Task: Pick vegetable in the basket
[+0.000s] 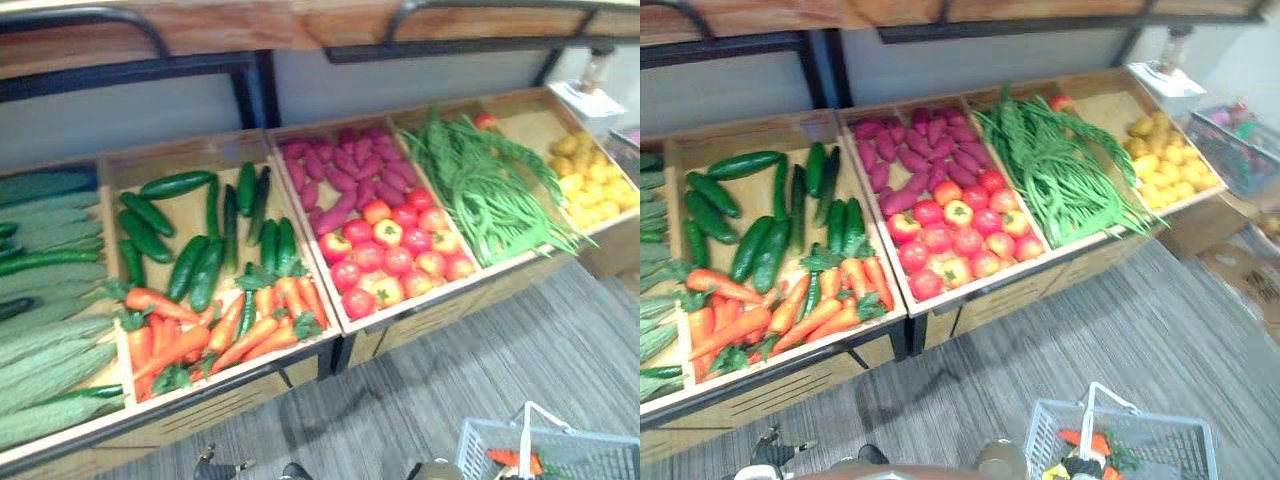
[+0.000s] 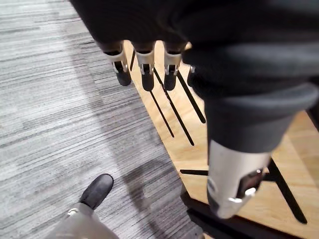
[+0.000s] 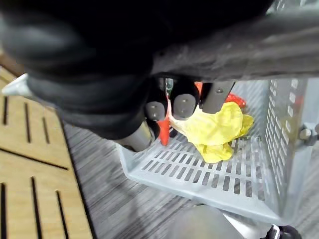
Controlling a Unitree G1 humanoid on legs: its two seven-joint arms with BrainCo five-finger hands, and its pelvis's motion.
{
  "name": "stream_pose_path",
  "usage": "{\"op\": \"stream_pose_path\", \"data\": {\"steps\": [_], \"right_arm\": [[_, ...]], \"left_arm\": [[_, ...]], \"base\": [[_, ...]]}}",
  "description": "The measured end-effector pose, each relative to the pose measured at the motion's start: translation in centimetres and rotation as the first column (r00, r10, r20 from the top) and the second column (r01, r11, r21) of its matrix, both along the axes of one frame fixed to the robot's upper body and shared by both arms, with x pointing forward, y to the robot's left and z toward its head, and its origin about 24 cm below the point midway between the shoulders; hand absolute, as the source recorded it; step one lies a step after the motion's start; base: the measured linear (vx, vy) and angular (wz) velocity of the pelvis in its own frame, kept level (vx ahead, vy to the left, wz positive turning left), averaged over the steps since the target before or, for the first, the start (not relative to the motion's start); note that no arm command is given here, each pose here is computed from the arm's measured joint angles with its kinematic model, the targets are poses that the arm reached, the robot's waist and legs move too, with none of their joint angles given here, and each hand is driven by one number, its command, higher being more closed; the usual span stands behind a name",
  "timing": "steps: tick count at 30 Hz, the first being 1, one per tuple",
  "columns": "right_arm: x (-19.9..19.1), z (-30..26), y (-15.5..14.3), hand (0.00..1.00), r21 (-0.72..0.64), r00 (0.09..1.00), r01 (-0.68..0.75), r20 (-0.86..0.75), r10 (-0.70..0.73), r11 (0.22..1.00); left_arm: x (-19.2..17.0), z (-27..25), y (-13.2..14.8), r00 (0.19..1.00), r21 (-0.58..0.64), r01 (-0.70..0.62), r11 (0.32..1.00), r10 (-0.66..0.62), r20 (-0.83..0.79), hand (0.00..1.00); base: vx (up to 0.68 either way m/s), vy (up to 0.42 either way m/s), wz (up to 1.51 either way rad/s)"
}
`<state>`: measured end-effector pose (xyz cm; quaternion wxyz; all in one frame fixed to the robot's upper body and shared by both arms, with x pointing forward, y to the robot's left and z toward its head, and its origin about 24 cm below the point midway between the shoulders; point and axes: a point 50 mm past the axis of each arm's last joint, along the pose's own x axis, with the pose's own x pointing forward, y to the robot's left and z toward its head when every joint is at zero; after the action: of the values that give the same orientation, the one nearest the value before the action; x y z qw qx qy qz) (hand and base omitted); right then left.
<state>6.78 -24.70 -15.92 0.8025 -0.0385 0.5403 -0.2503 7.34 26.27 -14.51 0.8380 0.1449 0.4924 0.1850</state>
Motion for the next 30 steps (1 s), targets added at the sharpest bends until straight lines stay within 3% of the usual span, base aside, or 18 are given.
{"op": "stream_pose_path", "data": {"steps": [4, 8, 14, 21, 26, 30], "right_arm": [[1.6, 0.7, -1.4, 1.00, -0.043, 0.999, -0.039, 0.022, 0.040, 0.998], [2.8, 0.9, -1.3, 1.00, -0.051, 0.995, -0.093, 0.033, 0.095, 0.994], [-0.1, 0.5, -1.1, 1.00, -0.056, 0.989, -0.149, -0.032, 0.147, 0.987], [2.1, 1.0, -1.4, 1.00, -0.096, 0.974, -0.224, 0.019, 0.227, 0.970], [1.3, 1.0, -2.0, 1.00, -0.099, 0.986, -0.167, 0.012, 0.169, 0.981], [-0.8, 0.2, -0.9, 1.00, -0.043, 0.997, -0.081, -0.024, 0.080, 0.996]], "left_arm": [[-0.3, -0.8, -2.7, 0.999, -0.078, -0.034, 0.996, 0.034, -0.001, 0.00], [0.6, -1.0, -3.4, 0.999, -0.100, -0.030, 0.995, 0.031, 0.009, 0.00], [1.5, -1.2, -5.5, 1.000, -0.144, -0.001, 0.990, 0.004, 0.021, 0.00], [1.0, -1.0, -5.3, 0.999, -0.101, -0.005, 0.995, 0.009, 0.039, 0.00], [0.3, -1.1, -5.0, 1.000, -0.090, 0.005, 0.996, -0.003, 0.019, 0.00], [1.9, -0.7, -4.6, 0.997, -0.067, 0.062, 0.996, -0.059, 0.044, 0.00]], "base": [[-0.09, -0.310, -1.74], [-0.04, -0.381, -1.48], [-0.04, -0.177, -0.67], [-0.07, 0.049, -1.42], [-0.06, 0.202, -1.08], [-0.02, 0.212, -0.20]]}}
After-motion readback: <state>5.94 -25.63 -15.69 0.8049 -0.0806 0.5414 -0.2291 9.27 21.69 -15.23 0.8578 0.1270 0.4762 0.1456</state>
